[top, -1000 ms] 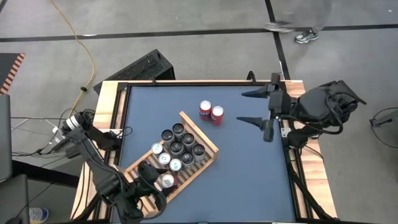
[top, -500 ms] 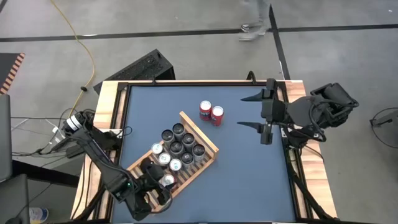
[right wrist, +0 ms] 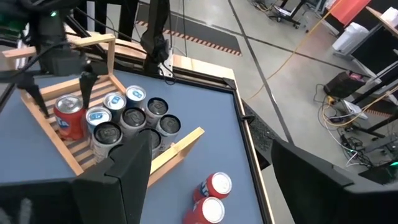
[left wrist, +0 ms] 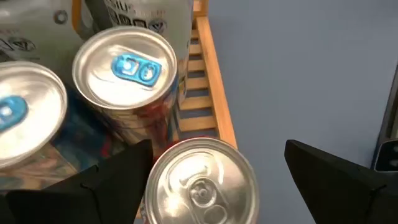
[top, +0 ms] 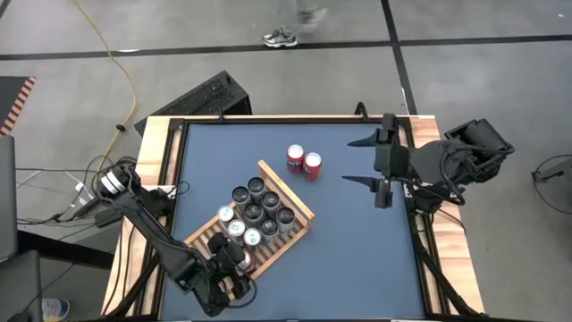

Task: Place canned beverage on shelf
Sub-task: Put the bottom red soda can on the shelf

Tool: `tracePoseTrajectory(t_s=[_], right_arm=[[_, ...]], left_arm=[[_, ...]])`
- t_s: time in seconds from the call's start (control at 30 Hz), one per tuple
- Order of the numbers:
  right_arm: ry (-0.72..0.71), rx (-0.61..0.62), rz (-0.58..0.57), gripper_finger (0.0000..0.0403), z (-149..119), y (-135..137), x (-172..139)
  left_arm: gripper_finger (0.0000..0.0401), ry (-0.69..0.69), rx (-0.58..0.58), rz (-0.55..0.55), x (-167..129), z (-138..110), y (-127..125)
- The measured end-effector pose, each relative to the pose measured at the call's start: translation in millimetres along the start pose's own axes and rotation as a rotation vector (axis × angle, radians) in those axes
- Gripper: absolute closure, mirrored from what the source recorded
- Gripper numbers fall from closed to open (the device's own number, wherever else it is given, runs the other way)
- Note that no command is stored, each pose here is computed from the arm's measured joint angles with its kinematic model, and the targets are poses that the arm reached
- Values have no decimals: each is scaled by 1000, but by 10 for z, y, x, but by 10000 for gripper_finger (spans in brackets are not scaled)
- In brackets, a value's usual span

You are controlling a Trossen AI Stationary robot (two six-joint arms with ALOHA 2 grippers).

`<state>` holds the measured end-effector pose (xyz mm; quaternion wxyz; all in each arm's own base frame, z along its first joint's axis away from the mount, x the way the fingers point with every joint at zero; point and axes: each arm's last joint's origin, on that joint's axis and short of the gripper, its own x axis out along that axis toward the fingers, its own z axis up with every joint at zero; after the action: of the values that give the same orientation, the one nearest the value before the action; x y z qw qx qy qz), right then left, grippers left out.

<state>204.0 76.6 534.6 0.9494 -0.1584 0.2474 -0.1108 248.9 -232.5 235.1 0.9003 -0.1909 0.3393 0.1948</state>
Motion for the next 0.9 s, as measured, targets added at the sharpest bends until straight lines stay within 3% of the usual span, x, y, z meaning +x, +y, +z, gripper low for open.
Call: tracePoseTrajectory(t_s=[0.3,0.6,0.9], right_arm=[[0,0,0,102,0,-1,-1],[0,0,0,102,0,0,0],[30,-12,-1,102,-35,-1,-2]], left_arm=[[51,51,-50,13,73,-112,-25],[119,99,-61,16,61,-132,-12],[121,104,-151,58,-89,-225,41]])
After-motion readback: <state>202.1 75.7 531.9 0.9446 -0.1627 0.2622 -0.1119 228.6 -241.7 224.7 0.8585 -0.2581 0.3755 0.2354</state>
